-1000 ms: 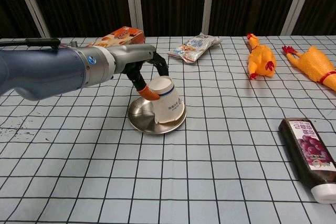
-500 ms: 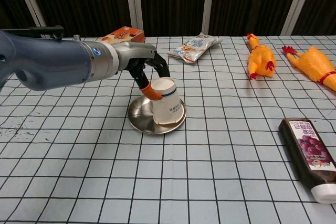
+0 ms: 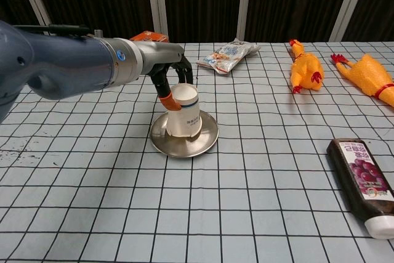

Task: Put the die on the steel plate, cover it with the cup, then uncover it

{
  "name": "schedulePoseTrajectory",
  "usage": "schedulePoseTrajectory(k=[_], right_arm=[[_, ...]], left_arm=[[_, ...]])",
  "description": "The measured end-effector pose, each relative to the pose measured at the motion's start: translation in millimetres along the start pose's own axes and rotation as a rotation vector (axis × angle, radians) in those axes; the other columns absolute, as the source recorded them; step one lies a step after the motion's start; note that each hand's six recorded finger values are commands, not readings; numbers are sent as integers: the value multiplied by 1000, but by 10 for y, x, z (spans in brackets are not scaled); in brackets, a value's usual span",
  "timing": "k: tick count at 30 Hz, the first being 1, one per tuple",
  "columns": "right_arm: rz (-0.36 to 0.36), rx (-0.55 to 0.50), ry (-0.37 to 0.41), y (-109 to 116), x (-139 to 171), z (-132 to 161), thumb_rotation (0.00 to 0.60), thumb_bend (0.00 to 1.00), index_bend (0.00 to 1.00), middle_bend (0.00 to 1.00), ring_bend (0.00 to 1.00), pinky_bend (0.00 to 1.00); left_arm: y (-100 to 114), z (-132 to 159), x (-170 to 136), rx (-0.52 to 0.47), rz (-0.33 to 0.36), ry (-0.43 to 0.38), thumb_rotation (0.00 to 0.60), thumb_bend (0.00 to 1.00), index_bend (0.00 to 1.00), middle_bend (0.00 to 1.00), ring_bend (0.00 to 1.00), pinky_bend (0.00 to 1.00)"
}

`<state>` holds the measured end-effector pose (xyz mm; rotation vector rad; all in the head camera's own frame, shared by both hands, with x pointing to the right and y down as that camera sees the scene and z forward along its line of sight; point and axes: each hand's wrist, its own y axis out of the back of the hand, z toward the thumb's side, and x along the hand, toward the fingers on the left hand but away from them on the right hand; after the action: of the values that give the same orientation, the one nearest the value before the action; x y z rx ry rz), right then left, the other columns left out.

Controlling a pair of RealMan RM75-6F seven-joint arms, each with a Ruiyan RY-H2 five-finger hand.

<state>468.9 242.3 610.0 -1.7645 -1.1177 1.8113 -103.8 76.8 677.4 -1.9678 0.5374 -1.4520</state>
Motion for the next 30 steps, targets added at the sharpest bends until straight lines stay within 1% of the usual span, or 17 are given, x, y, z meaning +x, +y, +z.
schedulePoseTrajectory(k=[4, 6, 12, 20, 24, 30], right_arm=[[1, -2, 2, 0, 2, 3, 600, 232, 209, 108, 97, 0], [-1, -2, 1, 3, 3, 1, 600, 231, 209, 108, 97, 0], [-1, -3, 2, 3, 5, 3, 600, 231, 210, 108, 97, 0], [6, -2, 0, -8, -1, 3, 600, 231, 209, 108, 103, 0], [11, -3, 0, -13, -1, 5, 600, 232, 210, 108, 105, 0], [3, -7, -2, 8, -3, -1, 600, 232, 209, 108, 105, 0]], left_arm=[[-36, -14, -13, 68, -3, 9, 600, 512, 588, 243, 0, 0], [-47, -18, -12, 74, -3, 7, 600, 512, 589, 244, 0, 0], [-69, -40, 20, 25, 15, -18, 600, 512, 593, 245, 0, 0], [-102, 23, 51, -52, 58, -111, 600, 514, 597, 244, 0, 0], [-198, 40, 63, -73, 37, -144, 600, 514, 597, 245, 0, 0], [-339, 53, 61, -104, -32, -156, 600, 519, 600, 247, 0, 0]])
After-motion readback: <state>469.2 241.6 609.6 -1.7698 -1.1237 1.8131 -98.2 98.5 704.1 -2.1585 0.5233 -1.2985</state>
